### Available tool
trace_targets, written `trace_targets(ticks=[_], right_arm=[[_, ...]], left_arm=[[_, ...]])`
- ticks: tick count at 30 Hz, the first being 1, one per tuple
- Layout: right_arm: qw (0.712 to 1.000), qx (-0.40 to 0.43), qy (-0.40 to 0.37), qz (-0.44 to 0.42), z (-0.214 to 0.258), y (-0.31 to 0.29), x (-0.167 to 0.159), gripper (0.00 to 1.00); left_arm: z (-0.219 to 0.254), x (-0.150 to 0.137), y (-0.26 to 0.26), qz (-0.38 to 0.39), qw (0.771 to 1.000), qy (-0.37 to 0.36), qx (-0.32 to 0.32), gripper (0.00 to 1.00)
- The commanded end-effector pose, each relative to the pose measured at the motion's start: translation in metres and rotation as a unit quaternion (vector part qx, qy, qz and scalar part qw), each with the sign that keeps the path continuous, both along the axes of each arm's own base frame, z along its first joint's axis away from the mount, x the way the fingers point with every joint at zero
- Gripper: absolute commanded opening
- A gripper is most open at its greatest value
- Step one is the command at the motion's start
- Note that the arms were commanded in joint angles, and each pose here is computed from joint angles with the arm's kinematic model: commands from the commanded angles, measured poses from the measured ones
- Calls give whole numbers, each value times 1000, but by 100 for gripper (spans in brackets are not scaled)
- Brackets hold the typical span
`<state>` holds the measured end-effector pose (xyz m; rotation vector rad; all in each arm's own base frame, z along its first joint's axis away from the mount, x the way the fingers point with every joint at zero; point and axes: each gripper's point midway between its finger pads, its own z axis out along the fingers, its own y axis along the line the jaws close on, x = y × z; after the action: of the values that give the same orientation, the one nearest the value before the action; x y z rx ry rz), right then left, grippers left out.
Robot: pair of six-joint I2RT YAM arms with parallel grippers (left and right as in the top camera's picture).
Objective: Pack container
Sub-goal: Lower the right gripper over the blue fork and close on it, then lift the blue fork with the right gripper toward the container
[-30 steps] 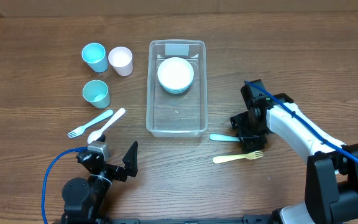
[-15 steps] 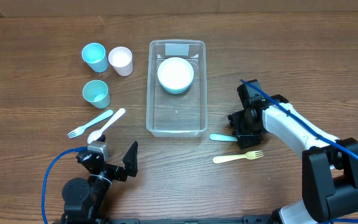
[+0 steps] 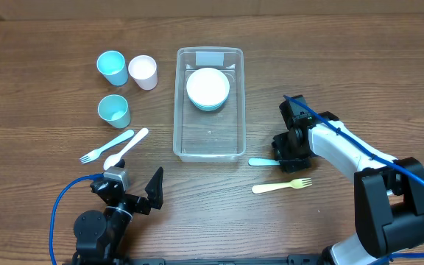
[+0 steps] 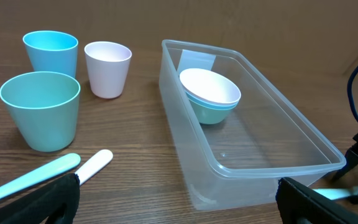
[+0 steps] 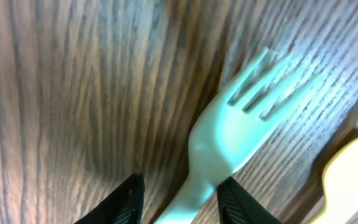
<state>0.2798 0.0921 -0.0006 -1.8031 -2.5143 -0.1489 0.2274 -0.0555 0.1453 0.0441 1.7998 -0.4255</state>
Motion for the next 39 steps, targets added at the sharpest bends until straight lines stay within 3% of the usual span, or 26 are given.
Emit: trace_targets(ticks=[1, 7, 10, 24, 32, 39], right_arm=[[999, -32, -6, 0, -7, -9, 4, 33], [999, -49, -18, -1, -7, -15, 9, 17], [998, -59, -21, -2, -7, -18, 10, 4], [995, -76, -66, 29, 48, -38, 60, 4], [982, -79, -152, 80, 105, -33, 97, 4], [976, -90, -173, 101, 120, -36, 99, 4]], left_arm=[[0, 0, -1, -2, 1000, -1, -8, 100], [0, 0, -1, -2, 1000, -1, -8, 100], [0, 0, -1, -2, 1000, -1, -8, 100], [0, 0, -1, -2, 1000, -1, -8, 100], [0, 0, -1, -2, 1000, -1, -8, 100], [0, 0, -1, -2, 1000, -1, -8, 100]])
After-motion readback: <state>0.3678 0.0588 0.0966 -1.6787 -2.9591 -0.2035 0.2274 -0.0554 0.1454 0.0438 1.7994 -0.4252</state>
